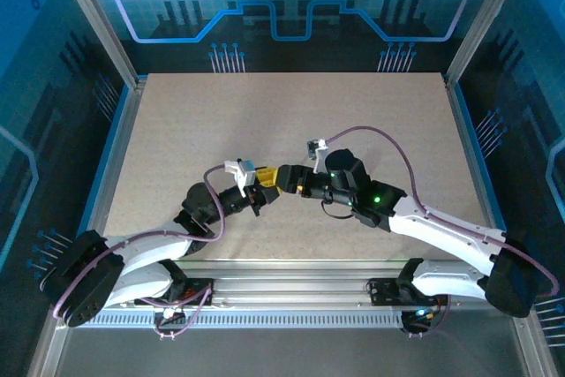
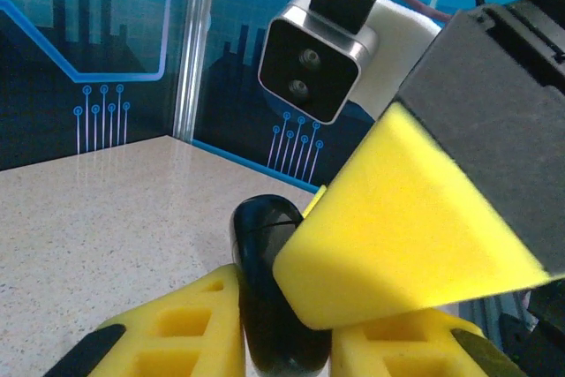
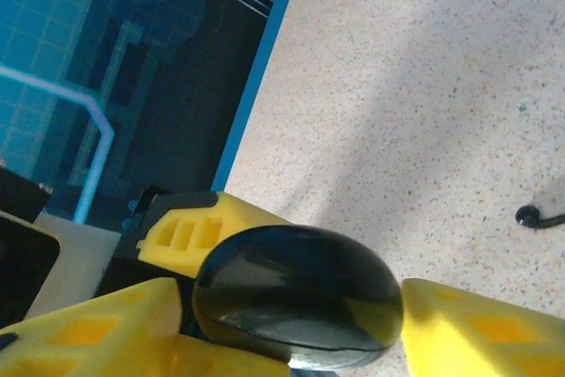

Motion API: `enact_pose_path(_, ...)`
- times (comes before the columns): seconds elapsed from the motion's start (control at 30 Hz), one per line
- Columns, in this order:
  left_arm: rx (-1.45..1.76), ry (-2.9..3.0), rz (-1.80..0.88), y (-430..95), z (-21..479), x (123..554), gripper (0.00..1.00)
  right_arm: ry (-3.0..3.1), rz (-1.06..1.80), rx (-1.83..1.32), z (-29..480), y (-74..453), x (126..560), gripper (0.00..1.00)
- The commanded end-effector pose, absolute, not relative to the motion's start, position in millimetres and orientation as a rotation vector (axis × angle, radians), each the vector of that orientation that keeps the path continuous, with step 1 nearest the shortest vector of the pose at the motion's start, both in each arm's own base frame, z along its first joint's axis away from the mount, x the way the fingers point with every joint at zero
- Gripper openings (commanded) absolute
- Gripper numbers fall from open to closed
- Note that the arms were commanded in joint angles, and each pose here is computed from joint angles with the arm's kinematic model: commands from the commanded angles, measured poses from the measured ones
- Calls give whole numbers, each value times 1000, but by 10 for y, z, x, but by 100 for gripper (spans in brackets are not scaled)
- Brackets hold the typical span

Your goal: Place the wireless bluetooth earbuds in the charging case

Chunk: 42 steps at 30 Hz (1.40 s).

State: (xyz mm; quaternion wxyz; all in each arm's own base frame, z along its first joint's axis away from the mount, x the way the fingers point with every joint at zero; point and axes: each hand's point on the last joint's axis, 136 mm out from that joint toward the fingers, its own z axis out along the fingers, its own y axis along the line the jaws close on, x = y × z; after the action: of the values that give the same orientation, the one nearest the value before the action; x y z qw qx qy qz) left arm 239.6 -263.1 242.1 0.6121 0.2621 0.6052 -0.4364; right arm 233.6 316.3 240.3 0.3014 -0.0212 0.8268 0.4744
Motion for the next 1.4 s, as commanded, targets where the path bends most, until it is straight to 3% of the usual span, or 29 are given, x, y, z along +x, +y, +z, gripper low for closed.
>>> enact_pose_path(0.0,597,1340,-1029,-2652,2695,2381,21,2128,1256,-166,2651,3197,2309,72)
enact_pose_path(0.17,612,1348,-1034,-2654,2712,2352,20,2027,1197,-296,2855,3013,2319,77)
enact_pose_path(0.47,676,1299,-1131,-2733,2816,2193,19,1794,1066,-605,3039,2593,2189,74)
enact_pose_path(0.8,789,1175,-1251,-2849,2993,1979,19,1553,889,-1110,2878,2421,1939,77)
enact_pose_path(1.37,809,1120,-1273,-2849,3069,1910,19,1451,1016,-1404,2909,2583,1840,60)
